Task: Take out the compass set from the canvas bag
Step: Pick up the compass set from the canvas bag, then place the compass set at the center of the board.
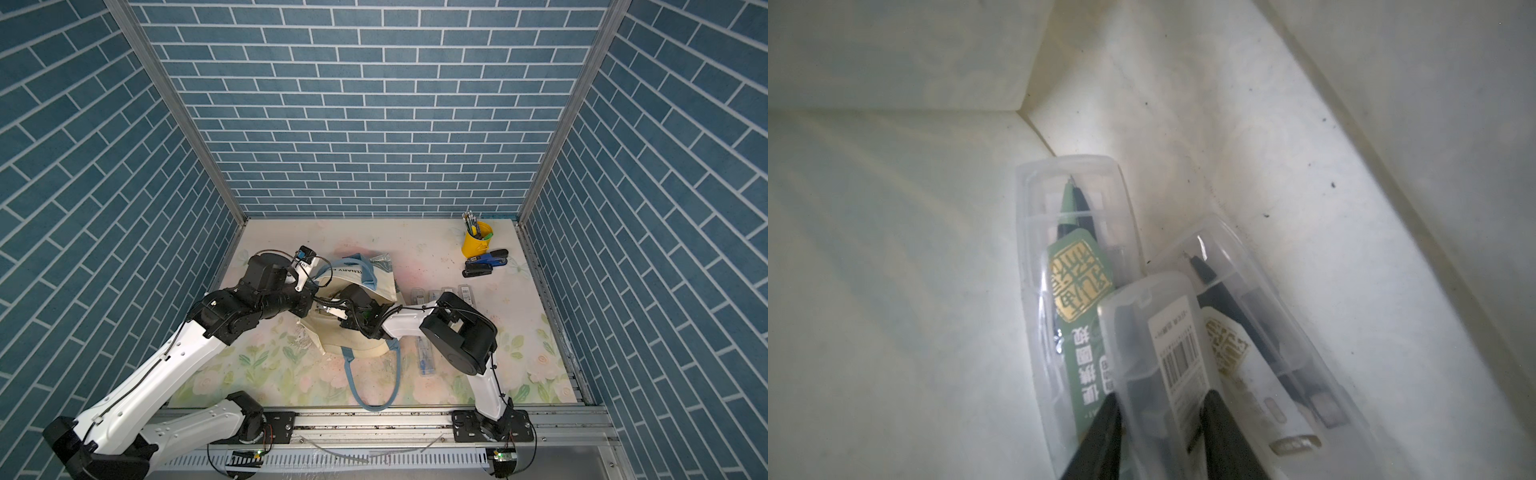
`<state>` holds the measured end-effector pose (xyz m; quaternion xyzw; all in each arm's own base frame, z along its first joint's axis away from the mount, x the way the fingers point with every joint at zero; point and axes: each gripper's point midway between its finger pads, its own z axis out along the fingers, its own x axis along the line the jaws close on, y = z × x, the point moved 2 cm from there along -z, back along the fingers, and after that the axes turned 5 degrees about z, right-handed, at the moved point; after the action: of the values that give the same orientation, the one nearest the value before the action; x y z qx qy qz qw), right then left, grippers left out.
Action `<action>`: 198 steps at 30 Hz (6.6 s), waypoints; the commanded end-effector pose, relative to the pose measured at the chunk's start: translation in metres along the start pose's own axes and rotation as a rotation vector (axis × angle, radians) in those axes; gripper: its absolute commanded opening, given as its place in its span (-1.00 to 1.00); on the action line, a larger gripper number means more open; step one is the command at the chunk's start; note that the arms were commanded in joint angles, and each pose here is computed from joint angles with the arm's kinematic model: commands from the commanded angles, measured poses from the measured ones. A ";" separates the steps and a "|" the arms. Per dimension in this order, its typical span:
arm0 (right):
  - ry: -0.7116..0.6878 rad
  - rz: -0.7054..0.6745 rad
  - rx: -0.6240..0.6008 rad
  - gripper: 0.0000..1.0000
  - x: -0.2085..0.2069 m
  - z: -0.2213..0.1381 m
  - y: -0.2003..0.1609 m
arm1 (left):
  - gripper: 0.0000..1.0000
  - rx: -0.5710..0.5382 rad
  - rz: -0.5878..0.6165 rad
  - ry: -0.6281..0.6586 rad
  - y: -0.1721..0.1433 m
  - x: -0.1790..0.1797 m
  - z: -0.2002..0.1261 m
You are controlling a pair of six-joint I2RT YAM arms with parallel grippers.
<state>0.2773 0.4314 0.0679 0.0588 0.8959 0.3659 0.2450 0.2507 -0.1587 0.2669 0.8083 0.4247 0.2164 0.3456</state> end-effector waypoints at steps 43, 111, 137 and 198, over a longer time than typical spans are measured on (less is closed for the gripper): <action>0.105 0.209 0.372 -0.28 0.019 -0.046 -0.049 | -1.00 -0.079 -0.006 -0.025 0.013 -0.002 -0.002; -0.340 1.310 0.573 -0.70 0.012 -0.243 -0.220 | -1.00 -0.090 -0.053 0.001 0.019 0.003 -0.006; -0.392 1.287 0.651 -0.27 0.008 -0.234 -0.237 | -1.00 -0.097 -0.055 -0.007 0.018 0.002 -0.003; -0.334 1.254 0.599 -0.05 -0.002 -0.217 -0.222 | -1.00 -0.102 -0.056 -0.005 0.015 0.002 -0.003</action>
<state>0.1848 0.1239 0.0418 0.6908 0.7008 0.1436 0.1049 0.2540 -0.1582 0.2670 0.7935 0.4379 0.2162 0.3632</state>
